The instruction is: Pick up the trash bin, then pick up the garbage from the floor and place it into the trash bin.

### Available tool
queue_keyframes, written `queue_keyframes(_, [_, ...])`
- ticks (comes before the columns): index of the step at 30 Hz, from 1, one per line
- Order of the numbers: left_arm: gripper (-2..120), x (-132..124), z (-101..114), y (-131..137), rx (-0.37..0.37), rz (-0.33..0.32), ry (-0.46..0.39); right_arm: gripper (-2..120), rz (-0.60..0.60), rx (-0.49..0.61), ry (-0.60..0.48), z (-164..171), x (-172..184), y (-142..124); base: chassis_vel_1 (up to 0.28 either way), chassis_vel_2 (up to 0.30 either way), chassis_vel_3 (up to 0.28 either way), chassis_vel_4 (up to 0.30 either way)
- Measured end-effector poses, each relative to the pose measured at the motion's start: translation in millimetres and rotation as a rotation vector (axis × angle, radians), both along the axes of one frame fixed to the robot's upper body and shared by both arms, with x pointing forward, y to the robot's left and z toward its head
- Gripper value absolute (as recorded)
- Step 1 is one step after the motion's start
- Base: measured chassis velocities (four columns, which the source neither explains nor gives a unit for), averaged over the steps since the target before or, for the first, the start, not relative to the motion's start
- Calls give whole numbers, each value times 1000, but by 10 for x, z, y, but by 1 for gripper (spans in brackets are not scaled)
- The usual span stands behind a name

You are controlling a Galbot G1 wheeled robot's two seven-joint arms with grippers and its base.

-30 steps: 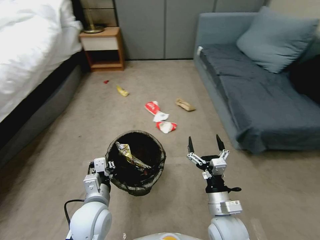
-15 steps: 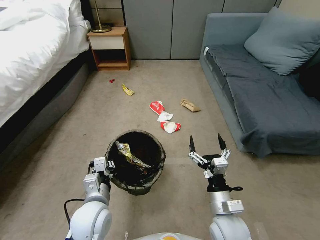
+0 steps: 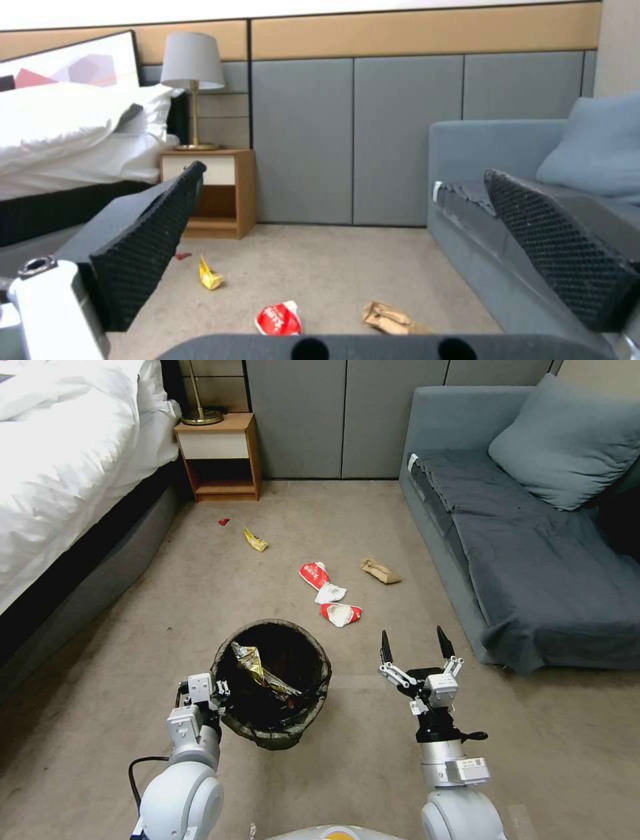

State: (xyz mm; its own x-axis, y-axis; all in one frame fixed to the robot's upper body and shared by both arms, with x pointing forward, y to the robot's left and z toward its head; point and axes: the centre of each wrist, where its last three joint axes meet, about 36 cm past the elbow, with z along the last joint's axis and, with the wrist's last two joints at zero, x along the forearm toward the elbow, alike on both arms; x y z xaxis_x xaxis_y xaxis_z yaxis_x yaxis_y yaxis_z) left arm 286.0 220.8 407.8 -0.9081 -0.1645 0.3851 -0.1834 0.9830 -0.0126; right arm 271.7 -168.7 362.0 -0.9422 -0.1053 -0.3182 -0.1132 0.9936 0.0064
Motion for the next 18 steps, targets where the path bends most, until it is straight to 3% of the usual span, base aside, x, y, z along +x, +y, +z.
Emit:
queue_keyframes(7, [0, -3, -1, 11, 3, 0, 1, 100, 8, -5, 2, -9, -7, -6, -113, 116, 103, -95])
queue_keyframes(18, [0, 14, 27, 57, 10, -2, -2, 100, 20, -10, 2, -35, 0, -4, -238, 238, 243, -243])
